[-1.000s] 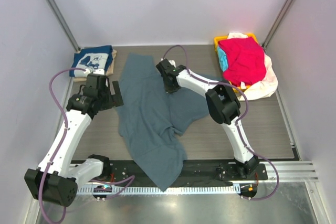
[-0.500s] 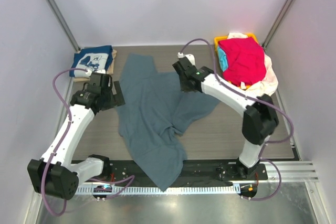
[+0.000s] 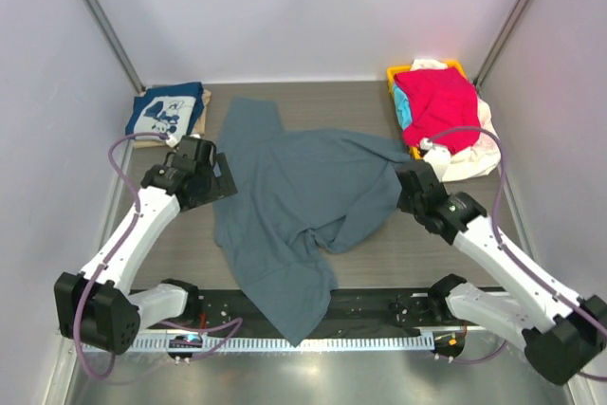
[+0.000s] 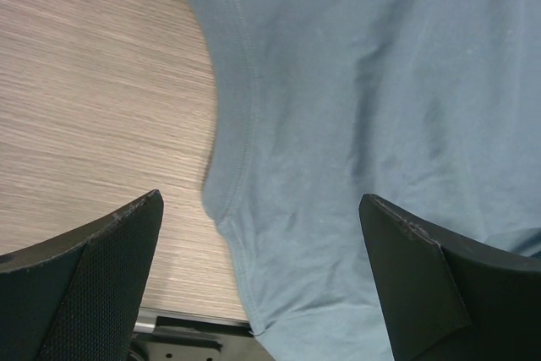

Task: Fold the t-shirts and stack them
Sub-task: Flatten the tshirt out

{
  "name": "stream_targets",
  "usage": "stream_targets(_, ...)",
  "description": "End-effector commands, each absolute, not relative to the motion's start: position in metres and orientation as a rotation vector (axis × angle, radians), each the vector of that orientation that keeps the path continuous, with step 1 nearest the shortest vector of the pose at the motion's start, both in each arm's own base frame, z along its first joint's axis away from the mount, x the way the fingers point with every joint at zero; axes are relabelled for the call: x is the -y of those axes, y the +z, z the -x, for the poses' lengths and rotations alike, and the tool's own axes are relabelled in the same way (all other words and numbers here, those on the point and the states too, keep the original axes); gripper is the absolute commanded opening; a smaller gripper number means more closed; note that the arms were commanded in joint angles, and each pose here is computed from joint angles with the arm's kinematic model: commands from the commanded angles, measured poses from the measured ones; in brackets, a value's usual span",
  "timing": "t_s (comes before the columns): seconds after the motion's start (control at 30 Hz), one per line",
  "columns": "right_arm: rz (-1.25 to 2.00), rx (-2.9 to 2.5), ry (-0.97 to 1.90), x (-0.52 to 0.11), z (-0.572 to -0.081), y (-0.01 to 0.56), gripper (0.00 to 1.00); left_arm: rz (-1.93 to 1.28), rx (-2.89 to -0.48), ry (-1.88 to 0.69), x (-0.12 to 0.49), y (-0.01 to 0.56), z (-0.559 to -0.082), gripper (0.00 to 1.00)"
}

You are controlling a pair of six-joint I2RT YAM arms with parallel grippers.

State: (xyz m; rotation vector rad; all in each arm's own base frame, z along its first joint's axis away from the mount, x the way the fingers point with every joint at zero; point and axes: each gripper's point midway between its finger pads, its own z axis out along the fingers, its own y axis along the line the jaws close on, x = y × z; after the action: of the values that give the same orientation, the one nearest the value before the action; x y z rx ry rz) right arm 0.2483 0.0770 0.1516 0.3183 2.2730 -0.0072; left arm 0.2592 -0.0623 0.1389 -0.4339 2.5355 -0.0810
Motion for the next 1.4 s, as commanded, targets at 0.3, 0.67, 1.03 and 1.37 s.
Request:
stream_targets(0.3, -0.668, -2.043, 0.150, -0.049, -0.222, 0.158, 0.01, 0.559, -2.425, -0.001, 0.059, 0.122, -0.241, 1.00)
stream_targets(0.67, -0.629, -2.078, 0.111, -0.053, -0.228, 0.155, 0.01, 0.619, -2.476, -0.016, 0.065, 0.087, -0.241, 1.00)
stream_targets(1.03, -0.619, -2.078, 0.083, -0.051, -0.231, 0.153, 0.01, 0.654, -2.542, -0.001, 0.062, 0.045, -0.244, 1.00)
stream_targets(1.37, -0.613, -2.079, 0.054, -0.051, -0.236, 0.154, 0.01, 0.646, -2.572, 0.005, 0.066, 0.021, -0.252, 0.95)
